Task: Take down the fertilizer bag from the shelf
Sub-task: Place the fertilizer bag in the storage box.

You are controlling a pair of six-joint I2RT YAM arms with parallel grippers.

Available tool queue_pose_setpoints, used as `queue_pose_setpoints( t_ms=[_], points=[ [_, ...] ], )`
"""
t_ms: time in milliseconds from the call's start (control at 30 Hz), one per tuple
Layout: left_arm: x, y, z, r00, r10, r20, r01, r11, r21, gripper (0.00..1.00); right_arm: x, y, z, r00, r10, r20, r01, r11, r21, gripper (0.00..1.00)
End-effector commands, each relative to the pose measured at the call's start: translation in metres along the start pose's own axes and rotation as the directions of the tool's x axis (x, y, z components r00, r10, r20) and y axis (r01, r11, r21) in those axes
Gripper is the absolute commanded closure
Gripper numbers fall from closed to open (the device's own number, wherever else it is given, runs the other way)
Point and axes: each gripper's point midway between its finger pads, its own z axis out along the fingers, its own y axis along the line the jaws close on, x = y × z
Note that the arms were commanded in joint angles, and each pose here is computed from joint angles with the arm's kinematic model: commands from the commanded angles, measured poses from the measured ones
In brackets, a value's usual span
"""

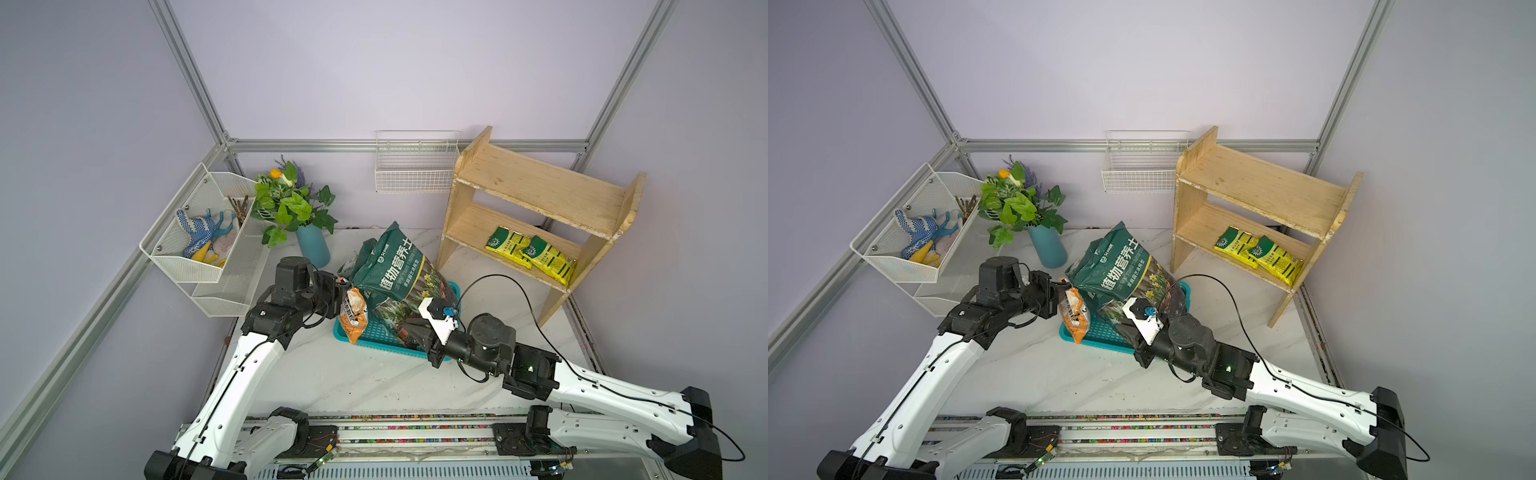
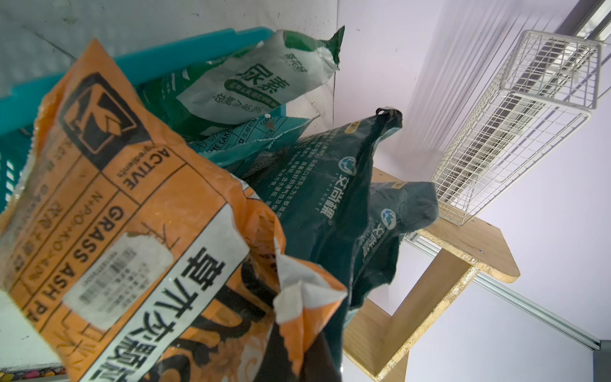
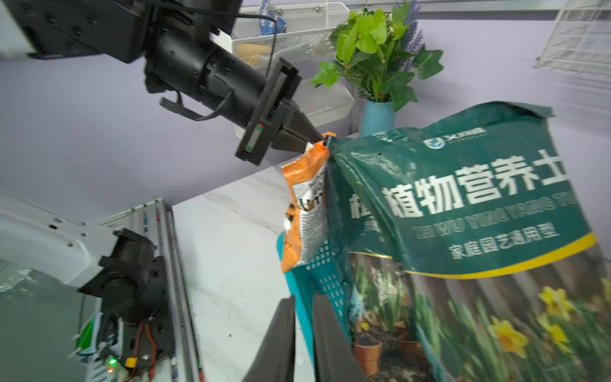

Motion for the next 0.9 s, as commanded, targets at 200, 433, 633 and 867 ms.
queue_pose_setpoints(
  t_ms=[200,433,633,867],
  points=[
    [0.011,-0.024,-0.013,1.000,0.013,0.017,-0.015,0.990,0.141,1.00,0.032,0.063,0.051,1.000,0.002,0.017,-0.001,1.000,-0.030,1.00],
    [0.017,-0.027,-0.009,1.000,0.010,-0.024,-0.006,0.991,0.133,1.00,0.058,0.115,0.098,1.000,0.001,0.023,0.001,0.996,-0.092,1.00],
    [0.019,-0.021,-0.008,0.999,-0.001,-0.041,0.006,0.993,0.121,1.00,0.081,0.091,0.136,1.000,-0.008,0.019,0.006,0.993,0.118,1.00],
    [0.016,-0.010,-0.016,1.000,-0.014,-0.013,0.015,0.994,0.109,1.00,0.089,0.033,0.140,0.999,0.015,0.033,-0.026,0.935,0.353,1.00]
  ],
)
